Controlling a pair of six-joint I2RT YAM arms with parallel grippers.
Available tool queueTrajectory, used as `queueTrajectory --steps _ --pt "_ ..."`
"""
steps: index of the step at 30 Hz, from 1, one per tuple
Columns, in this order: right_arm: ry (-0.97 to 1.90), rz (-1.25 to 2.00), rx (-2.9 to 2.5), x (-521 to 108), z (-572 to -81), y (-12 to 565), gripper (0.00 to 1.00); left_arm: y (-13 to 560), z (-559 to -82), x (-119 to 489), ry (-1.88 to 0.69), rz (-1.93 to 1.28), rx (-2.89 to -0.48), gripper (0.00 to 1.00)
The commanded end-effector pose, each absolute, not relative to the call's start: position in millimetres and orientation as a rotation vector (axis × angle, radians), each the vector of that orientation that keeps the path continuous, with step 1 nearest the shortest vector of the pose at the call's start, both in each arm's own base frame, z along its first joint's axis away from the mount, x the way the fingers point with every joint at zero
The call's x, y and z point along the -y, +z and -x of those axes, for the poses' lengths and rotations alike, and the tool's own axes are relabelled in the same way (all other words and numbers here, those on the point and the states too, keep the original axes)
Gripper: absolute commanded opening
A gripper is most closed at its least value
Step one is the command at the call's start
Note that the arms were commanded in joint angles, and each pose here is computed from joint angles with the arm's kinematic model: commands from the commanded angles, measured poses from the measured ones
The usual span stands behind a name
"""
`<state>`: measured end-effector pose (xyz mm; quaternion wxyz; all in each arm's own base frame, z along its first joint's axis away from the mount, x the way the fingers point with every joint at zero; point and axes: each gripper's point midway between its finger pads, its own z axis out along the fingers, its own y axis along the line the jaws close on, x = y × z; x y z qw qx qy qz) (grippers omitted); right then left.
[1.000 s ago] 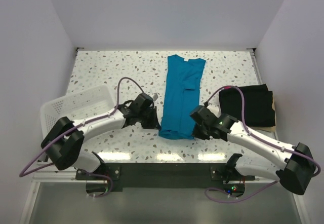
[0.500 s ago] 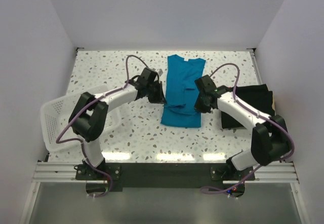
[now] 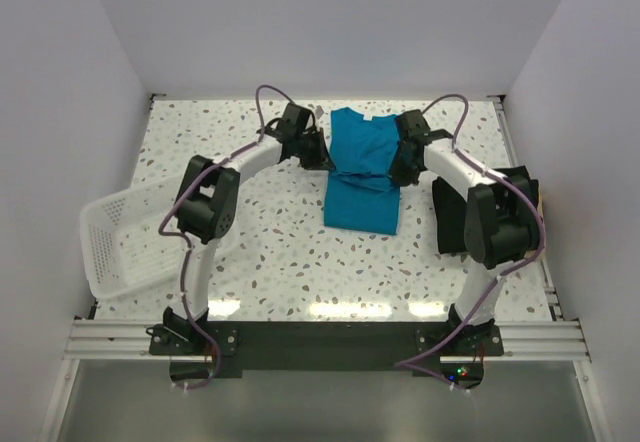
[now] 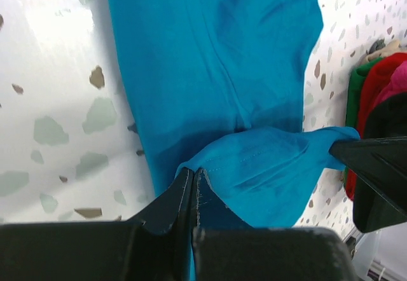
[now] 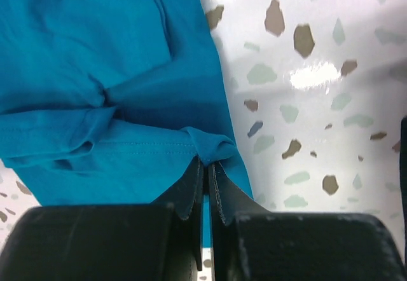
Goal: Fold and stack the t-shirts
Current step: Fold the tshirt
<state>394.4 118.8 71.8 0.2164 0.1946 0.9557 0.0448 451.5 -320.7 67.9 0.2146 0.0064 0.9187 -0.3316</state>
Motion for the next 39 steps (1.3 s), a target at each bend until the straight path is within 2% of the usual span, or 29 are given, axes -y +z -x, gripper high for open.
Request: queueTrajectory --steps 1,2,3,4,5,6,7,8,13,17,23,32,39 --pt "0.17 -0.487 -2.626 -118.9 -420.2 81.4 0.0 81.9 -471.5 322.4 -0.968 -0.012 -2.51 0.0" --pt "0.18 -0.495 -2.623 -116.7 -426.1 79.3 0.01 82.9 -474.0 321.6 -0.968 -0.004 -2.504 0.0" --pt "0.187 -0.492 -2.646 -117.7 -428.1 70.5 0.14 83.4 -476.6 321.4 -0.969 0.003 -2.495 0.0" --pt "0.196 -0.489 -2.632 -118.0 -436.8 74.6 0.22 85.1 -478.8 319.9 -0.973 0.018 -2.489 0.22" --pt "0.187 -0.488 -2.64 -115.3 -438.3 75.4 0.38 85.2 -481.0 318.4 -0.97 0.028 -2.484 0.33" --pt "0.183 -0.467 -2.64 -114.7 -441.7 77.6 0.44 91.0 -483.1 318.6 -0.972 0.029 -2.464 0.43" --pt "0.182 -0.454 -2.617 -114.8 -449.3 86.8 0.48 94.2 -484.3 317.9 -0.966 0.03 -2.454 0.57" --pt "0.174 -0.434 -2.612 -113.6 -450.5 90.6 0.53 95.7 -485.7 315.3 -0.951 0.036 -2.445 0.61" --pt "0.218 -0.363 -2.537 -118.4 -451.8 124.9 0.55 117.8 -477.3 306.2 -0.905 -0.028 -2.39 0.62" --pt "0.238 -0.329 -2.538 -126.9 -436.8 128.7 0.56 94.0 -446.7 287.3 -0.834 -0.058 -2.471 0.63" --pt "0.267 -0.352 -2.632 -128.7 -396.8 101.2 0.55 66.8 -396.2 270.7 -0.848 -0.116 -2.549 0.62" --pt "0.302 -0.416 -2.72 -120.5 -327.0 67.6 0.52 57.3 -335.5 276.8 -0.983 -0.201 -2.58 0.61" --pt "0.334 -0.451 -2.764 -120.1 -300.8 45.8 0.48 54.8 -315.3 282.8 -1.026 -0.206 -2.592 0.61"
